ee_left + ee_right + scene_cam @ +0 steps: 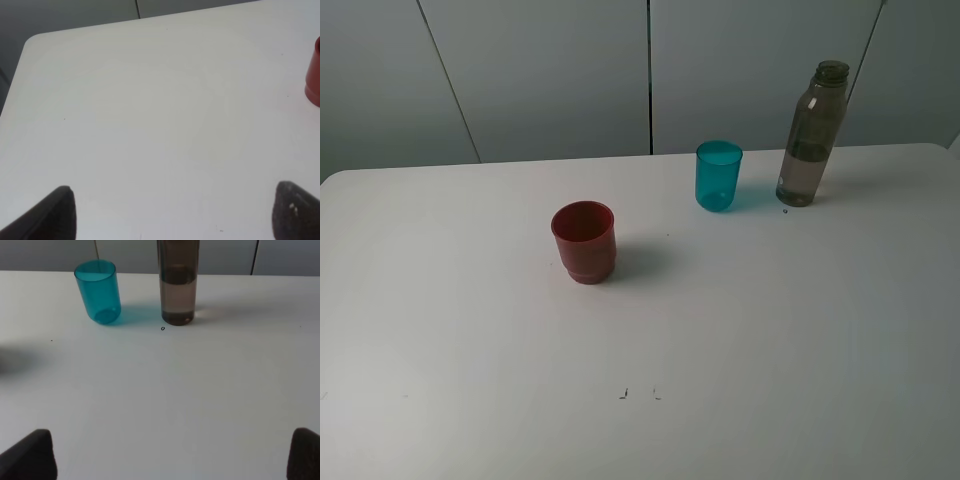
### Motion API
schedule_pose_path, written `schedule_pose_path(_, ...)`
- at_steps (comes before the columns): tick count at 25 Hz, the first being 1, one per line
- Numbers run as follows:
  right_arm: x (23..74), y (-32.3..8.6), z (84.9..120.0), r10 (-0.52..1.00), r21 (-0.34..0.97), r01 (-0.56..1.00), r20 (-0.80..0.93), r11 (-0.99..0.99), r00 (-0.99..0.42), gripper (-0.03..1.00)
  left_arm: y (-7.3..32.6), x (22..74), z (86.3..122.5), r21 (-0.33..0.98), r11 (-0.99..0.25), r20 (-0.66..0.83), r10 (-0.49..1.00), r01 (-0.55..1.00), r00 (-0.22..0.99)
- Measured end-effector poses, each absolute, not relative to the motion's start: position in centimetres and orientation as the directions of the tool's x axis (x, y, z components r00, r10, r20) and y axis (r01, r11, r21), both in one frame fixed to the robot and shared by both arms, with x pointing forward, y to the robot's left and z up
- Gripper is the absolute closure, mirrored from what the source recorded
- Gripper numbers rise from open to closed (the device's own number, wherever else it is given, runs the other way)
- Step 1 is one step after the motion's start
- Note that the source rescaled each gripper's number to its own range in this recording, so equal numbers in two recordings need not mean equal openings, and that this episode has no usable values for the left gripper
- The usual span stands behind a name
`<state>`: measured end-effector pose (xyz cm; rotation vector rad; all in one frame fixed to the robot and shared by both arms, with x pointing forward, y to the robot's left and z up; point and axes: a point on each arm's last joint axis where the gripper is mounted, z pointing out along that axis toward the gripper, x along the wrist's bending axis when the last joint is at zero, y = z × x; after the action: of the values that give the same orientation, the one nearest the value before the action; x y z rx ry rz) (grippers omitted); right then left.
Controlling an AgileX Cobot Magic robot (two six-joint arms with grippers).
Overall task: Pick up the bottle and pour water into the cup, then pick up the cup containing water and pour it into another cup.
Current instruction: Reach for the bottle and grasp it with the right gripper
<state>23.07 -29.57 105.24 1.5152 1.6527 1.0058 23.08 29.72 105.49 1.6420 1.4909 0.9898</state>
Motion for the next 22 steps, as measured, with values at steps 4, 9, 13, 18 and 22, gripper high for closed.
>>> schedule_pose_path(4, 23.07, -29.57, 105.24, 0.995, 0.878, 0.477, 0.023, 0.028, -0.100, -0.03, 29.72, 23.08, 105.49, 0.882, -0.095, 0.083, 0.996, 0.462, 0.046)
schedule_pose_path(9, 23.07, -29.57, 105.24, 0.995, 0.878, 0.477, 0.023, 0.028, -0.100, -0.03, 29.72, 23.08, 105.49, 0.882, -0.095, 0.083, 0.996, 0.462, 0.046)
schedule_pose_path(13, 23.07, -29.57, 105.24, 0.995, 0.878, 0.477, 0.023, 0.028, -0.100, -0.03, 29.72, 23.08, 105.49, 0.882, -0.095, 0.083, 0.996, 0.462, 0.046)
schedule_pose_path(18, 23.07, -29.57, 105.24, 0.995, 0.878, 0.477, 0.023, 0.028, -0.100, -0.03, 29.72, 23.08, 105.49, 0.882, -0.095, 0.083, 0.996, 0.462, 0.046)
schedule_pose_path(22, 23.07, -29.57, 105.24, 0.995, 0.878, 0.477, 0.023, 0.028, -0.100, -0.03, 29.72, 23.08, 105.49, 0.882, -0.095, 0.083, 0.996, 0.462, 0.046)
